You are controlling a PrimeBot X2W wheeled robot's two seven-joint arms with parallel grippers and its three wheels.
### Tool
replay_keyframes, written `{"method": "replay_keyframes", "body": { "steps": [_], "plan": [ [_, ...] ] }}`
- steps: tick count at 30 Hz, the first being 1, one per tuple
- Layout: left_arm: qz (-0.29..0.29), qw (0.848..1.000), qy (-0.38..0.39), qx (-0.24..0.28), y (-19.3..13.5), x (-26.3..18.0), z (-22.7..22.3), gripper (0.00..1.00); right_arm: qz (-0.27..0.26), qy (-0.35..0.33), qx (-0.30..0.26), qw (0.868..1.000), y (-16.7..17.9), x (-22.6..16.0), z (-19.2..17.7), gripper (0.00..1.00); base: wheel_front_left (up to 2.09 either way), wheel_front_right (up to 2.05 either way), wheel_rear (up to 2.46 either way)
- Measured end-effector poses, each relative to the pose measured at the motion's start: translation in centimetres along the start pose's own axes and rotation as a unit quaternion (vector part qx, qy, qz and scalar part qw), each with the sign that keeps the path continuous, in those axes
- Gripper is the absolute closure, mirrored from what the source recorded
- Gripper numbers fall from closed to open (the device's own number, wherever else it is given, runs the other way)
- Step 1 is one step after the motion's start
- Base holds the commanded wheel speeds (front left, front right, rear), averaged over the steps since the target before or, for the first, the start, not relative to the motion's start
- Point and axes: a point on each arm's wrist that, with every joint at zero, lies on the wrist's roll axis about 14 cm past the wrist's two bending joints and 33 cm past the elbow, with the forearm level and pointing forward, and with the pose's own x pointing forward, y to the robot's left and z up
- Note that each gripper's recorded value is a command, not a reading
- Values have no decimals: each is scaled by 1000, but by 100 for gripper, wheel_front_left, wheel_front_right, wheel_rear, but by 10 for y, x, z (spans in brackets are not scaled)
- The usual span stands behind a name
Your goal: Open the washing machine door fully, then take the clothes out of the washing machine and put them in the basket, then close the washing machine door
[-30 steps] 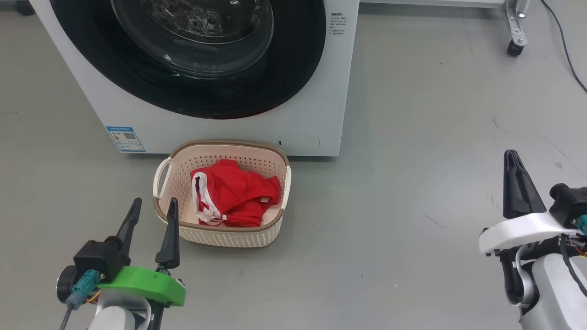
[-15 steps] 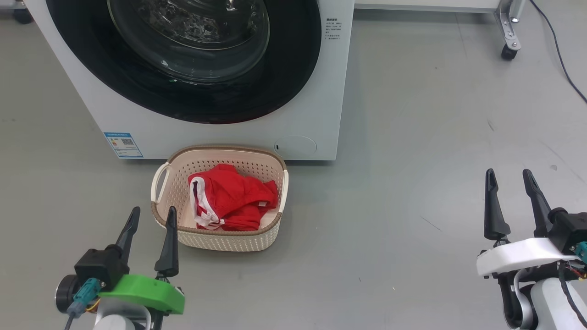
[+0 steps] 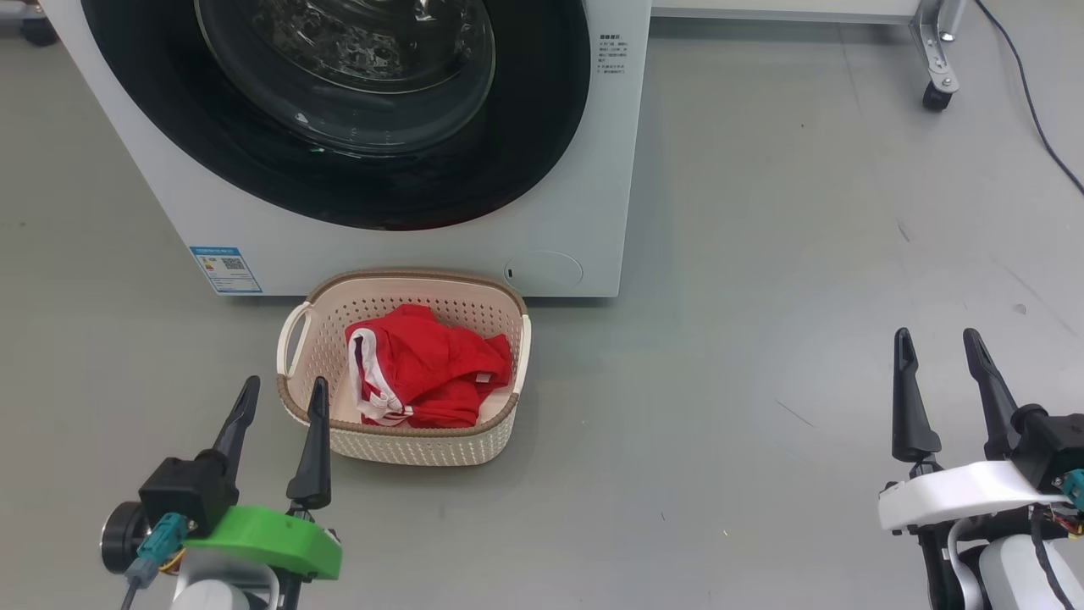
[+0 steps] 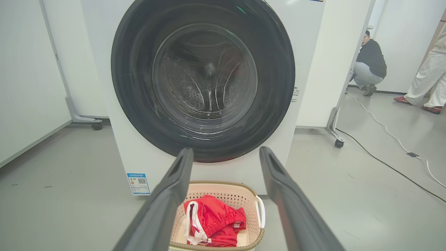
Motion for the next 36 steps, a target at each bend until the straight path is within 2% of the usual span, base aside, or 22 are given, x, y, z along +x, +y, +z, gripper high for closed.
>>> {"method": "replay_keyframes", "body": {
  "steps": [18,26,36],
  "plan": [
    [-4,1000,11,6,-4,-7,-7,0,-1,-2,-4,1000,-3,-10,1,0,0,0,0],
    [-4,1000,-6,1,-3,-5,4,0,3,0,-5,1000,-1,-12,0,0,0,0,0],
    [-5,1000,6,-9,-6,-8,-5,0,1,-1,-1,1000,0,-11,0,0,0,0,0]
  ]
}}
